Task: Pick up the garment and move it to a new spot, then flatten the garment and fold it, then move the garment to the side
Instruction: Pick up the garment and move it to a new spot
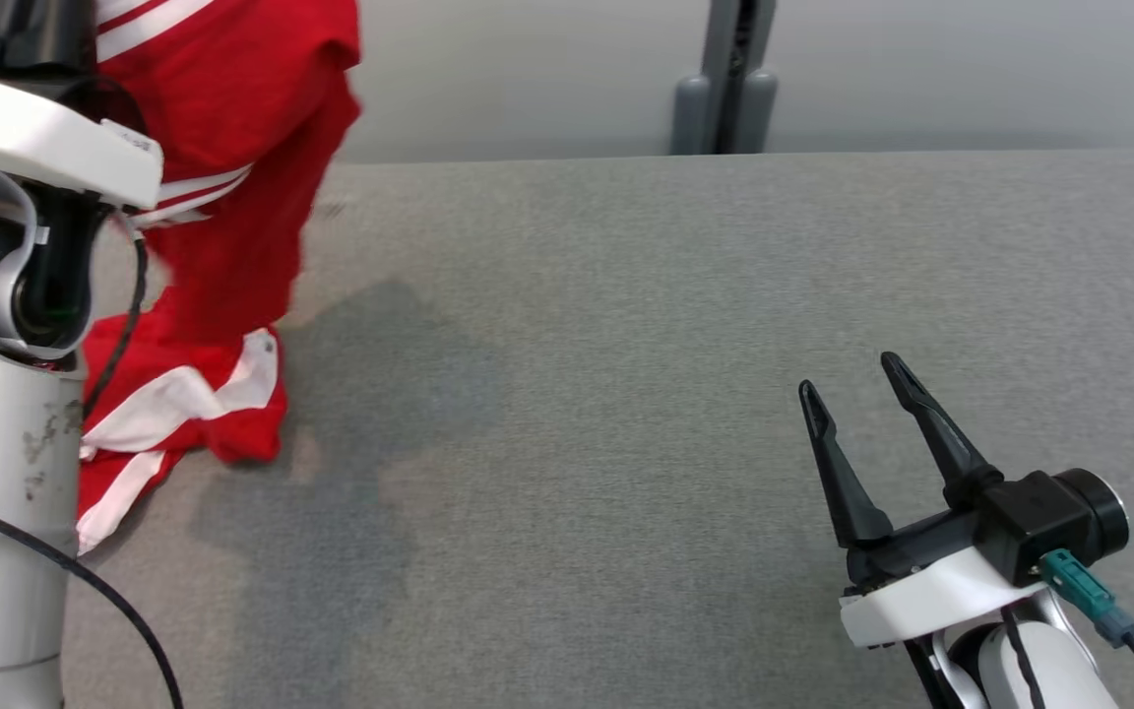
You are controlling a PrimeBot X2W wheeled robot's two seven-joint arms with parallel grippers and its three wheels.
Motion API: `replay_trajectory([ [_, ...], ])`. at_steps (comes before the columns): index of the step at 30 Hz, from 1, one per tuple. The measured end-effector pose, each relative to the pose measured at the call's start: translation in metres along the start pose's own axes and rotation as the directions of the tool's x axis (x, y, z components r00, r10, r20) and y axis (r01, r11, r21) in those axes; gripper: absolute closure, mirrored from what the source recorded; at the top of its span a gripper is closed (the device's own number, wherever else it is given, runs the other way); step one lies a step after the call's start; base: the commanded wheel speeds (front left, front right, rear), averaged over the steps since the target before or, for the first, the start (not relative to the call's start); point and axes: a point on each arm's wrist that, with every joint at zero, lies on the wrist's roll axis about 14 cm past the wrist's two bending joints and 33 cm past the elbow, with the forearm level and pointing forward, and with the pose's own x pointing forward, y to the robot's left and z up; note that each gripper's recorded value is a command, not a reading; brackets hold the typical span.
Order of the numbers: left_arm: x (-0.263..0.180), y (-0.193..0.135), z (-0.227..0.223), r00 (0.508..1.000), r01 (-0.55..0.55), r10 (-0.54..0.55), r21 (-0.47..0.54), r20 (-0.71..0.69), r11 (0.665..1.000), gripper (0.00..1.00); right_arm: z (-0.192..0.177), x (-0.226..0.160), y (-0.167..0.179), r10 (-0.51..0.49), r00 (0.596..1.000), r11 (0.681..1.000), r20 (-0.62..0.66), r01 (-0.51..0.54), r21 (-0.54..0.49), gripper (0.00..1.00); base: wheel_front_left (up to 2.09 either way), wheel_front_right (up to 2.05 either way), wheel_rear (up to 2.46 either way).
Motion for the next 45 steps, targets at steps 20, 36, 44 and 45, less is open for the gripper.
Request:
replay_trajectory([
  [20,-0.002,-0.240,-0.160,0.795,0.475,-0.523,-0.221,-0.306,0.852,1.00,0.036,-0.101,-0.148,-0.481,0.874,0.868,0.068,0.485,-0.103,0.00,0.00,0.00,0.00],
  [36,-0.060,-0.362,-0.269,0.543,0.592,-0.733,-0.432,-0.409,0.680,0.00,0.019,-0.168,-0.196,-0.673,0.740,0.734,-0.002,0.667,-0.129,0.00,0.00,0.00,0.00],
  [44,-0.059,-0.367,-0.253,0.578,0.586,-0.742,-0.460,-0.341,0.667,0.00,0.022,-0.163,-0.197,-0.667,0.745,0.738,0.014,0.664,-0.123,0.00,0.00,0.00,0.00],
  [45,-0.056,-0.362,-0.250,0.595,0.582,-0.732,-0.450,-0.332,0.677,0.00,0.023,-0.160,-0.196,-0.661,0.750,0.743,0.019,0.658,-0.120,0.00,0.00,0.00,0.00],
])
